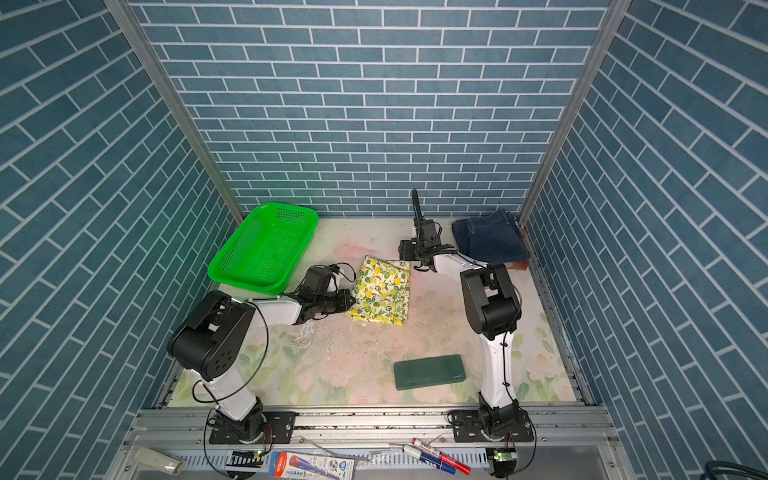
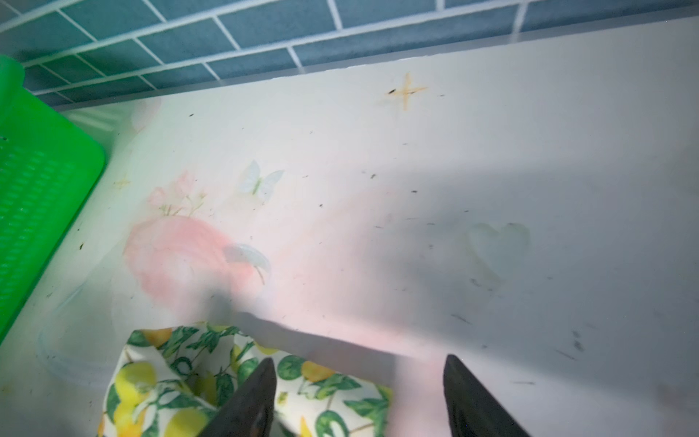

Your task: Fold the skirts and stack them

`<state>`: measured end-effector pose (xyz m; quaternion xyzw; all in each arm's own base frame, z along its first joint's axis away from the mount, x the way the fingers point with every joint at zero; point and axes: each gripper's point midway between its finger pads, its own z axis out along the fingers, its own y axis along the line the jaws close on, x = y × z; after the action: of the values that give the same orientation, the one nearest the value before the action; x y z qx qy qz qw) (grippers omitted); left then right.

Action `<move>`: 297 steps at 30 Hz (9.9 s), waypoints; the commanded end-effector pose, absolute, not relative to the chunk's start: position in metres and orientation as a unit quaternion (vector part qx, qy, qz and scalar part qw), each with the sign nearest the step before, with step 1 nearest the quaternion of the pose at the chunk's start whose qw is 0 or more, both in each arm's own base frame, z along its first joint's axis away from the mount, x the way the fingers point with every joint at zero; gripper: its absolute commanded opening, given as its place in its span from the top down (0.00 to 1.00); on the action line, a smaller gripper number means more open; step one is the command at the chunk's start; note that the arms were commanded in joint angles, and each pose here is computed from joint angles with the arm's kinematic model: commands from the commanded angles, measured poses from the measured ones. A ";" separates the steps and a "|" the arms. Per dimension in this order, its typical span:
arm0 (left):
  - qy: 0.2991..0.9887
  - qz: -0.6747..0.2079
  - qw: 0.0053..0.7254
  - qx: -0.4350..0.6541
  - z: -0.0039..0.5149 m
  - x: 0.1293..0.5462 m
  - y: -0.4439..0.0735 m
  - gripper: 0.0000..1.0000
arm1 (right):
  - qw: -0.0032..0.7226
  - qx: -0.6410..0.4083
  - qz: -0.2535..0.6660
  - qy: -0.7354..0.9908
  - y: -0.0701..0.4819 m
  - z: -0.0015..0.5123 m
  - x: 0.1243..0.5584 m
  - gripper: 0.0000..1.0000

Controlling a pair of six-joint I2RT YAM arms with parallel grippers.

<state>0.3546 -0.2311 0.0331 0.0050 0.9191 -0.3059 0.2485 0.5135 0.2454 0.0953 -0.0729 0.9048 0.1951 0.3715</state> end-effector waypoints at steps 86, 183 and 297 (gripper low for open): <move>0.934 -0.213 0.286 -0.002 0.071 0.363 -0.204 0.22 | 0.256 0.032 0.298 0.919 0.288 0.076 0.380 1.00; 0.799 -0.409 0.391 0.205 0.148 0.431 -0.306 1.00 | 0.441 -0.218 0.322 0.809 0.243 0.127 0.397 0.13; 0.740 -0.468 0.453 0.169 0.240 0.431 -0.270 0.28 | 0.335 0.020 0.079 0.939 -0.040 0.216 0.585 1.00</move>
<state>0.4338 -0.2649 0.2174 0.1505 0.7545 -0.4663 0.4367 0.5733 -0.0300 0.1937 0.0447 0.9488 0.1090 0.2931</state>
